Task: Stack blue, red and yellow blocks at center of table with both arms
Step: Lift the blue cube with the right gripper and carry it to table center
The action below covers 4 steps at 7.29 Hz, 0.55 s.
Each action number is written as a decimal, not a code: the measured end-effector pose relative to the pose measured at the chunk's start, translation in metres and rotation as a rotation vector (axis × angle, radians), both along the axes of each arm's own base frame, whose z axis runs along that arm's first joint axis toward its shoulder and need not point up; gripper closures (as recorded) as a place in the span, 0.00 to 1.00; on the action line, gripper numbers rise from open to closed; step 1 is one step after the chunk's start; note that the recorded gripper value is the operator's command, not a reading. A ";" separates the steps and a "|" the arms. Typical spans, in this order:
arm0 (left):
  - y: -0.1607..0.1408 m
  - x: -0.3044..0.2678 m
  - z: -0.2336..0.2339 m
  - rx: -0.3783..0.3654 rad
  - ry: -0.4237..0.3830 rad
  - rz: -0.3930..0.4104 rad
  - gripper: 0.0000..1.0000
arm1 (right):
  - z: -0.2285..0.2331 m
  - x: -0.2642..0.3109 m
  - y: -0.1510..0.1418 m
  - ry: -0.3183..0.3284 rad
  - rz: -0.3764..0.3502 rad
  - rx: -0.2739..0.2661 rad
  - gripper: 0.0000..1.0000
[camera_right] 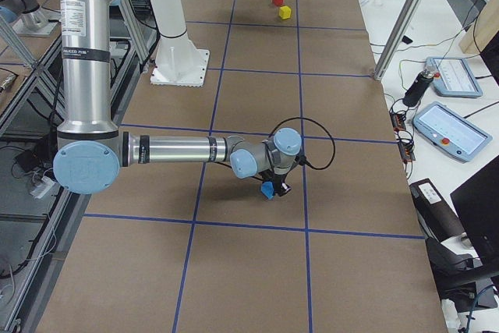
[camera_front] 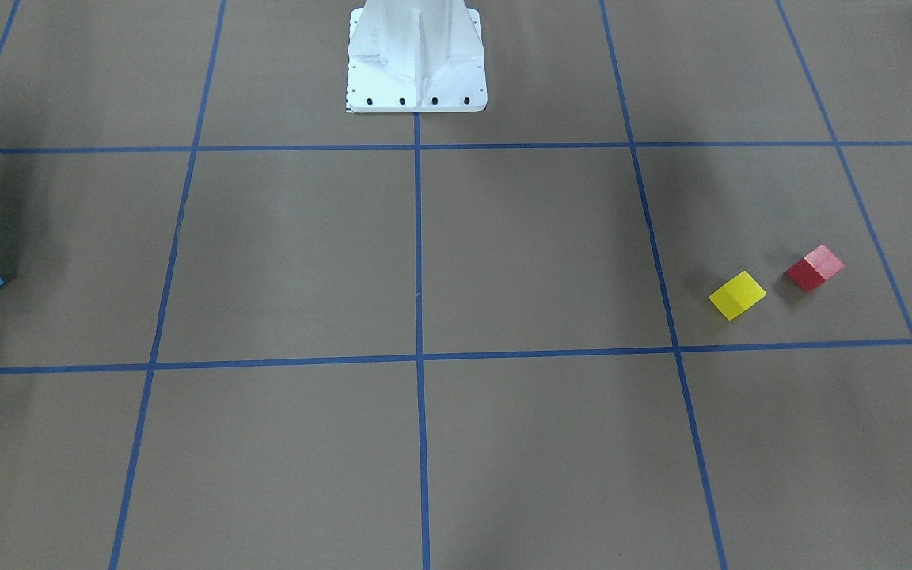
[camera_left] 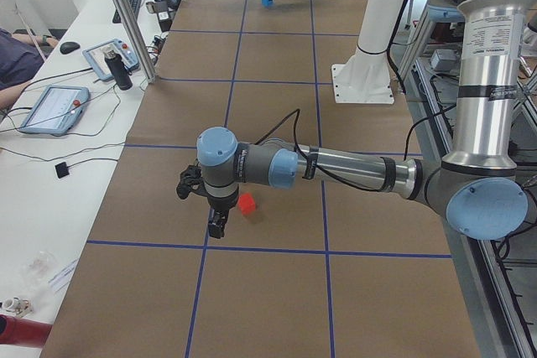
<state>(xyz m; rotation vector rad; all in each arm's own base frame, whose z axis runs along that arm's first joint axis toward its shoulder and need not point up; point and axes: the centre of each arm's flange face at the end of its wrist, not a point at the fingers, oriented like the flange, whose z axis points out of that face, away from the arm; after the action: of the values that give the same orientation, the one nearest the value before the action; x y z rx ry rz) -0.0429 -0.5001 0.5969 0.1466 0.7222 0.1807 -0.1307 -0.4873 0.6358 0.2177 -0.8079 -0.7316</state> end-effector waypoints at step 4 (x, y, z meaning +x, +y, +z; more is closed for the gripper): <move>-0.007 0.000 -0.009 0.021 -0.004 0.001 0.00 | -0.200 -0.026 -0.092 0.014 0.138 -0.200 1.00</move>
<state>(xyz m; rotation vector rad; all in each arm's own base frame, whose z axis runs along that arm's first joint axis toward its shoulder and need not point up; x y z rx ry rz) -0.0427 -0.5068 0.5877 0.1657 0.7167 0.1891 -0.1567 -0.5790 0.4358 0.0873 -0.8379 -0.5181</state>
